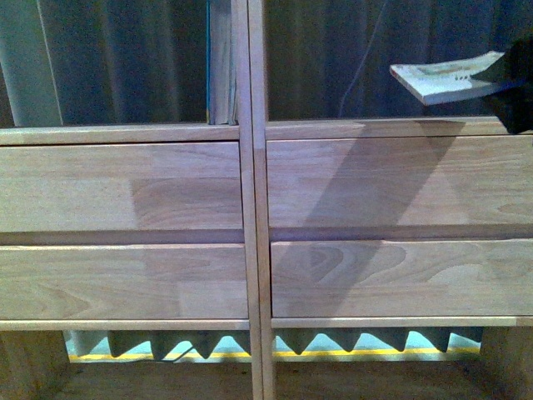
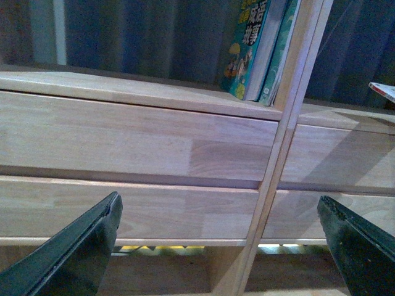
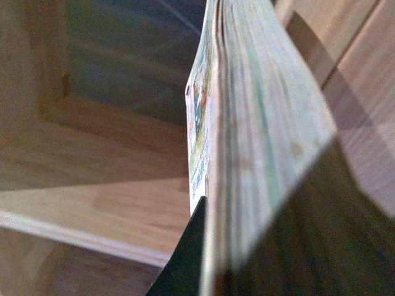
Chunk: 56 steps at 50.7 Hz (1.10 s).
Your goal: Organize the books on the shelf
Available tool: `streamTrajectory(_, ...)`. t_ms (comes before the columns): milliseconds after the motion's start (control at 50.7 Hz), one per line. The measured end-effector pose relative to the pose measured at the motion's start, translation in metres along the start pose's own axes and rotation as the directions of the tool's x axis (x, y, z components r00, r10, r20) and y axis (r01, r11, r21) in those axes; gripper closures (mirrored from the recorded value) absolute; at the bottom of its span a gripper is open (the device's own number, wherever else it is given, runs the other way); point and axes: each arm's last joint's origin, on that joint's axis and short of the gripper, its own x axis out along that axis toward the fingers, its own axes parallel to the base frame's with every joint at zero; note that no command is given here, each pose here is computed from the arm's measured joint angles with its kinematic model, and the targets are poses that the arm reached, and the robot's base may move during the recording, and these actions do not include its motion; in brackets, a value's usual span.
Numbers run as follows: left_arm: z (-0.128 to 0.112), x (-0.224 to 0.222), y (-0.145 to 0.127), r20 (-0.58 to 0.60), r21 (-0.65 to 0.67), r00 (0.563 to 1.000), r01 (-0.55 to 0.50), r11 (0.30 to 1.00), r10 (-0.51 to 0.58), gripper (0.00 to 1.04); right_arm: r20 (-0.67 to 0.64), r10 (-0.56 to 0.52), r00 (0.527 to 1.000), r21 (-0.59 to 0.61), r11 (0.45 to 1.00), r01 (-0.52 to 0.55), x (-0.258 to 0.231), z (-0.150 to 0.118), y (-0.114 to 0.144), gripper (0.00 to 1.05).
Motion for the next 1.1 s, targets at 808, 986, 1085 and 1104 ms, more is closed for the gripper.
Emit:
streamTrajectory(808,-0.001,0.284,-0.04,-0.166,-0.256,0.947,0.226,0.94,-0.274,0.07,-0.141,0.212,0.967,-0.181,0.955,-0.236,-0.052,0.015,0.043,0.98)
streamTrajectory(986,0.007,0.294,-0.063,-0.086,-0.339,0.892,0.392,0.855,-0.443,0.07,-0.26,0.309,0.915,-0.262,0.889,-0.375,-0.054,0.012,0.052,0.98)
streamTrajectory(1085,0.015,0.293,-0.074,-0.02,-0.389,0.839,0.494,0.777,-0.543,0.07,-0.303,0.354,0.885,-0.282,0.854,-0.438,-0.053,0.011,0.058,0.98)
streamTrajectory(1104,0.016,0.293,-0.077,-0.005,-0.398,0.823,0.519,0.756,-0.568,0.07,-0.309,0.365,0.878,-0.286,0.845,-0.452,-0.052,0.01,0.059,0.98)
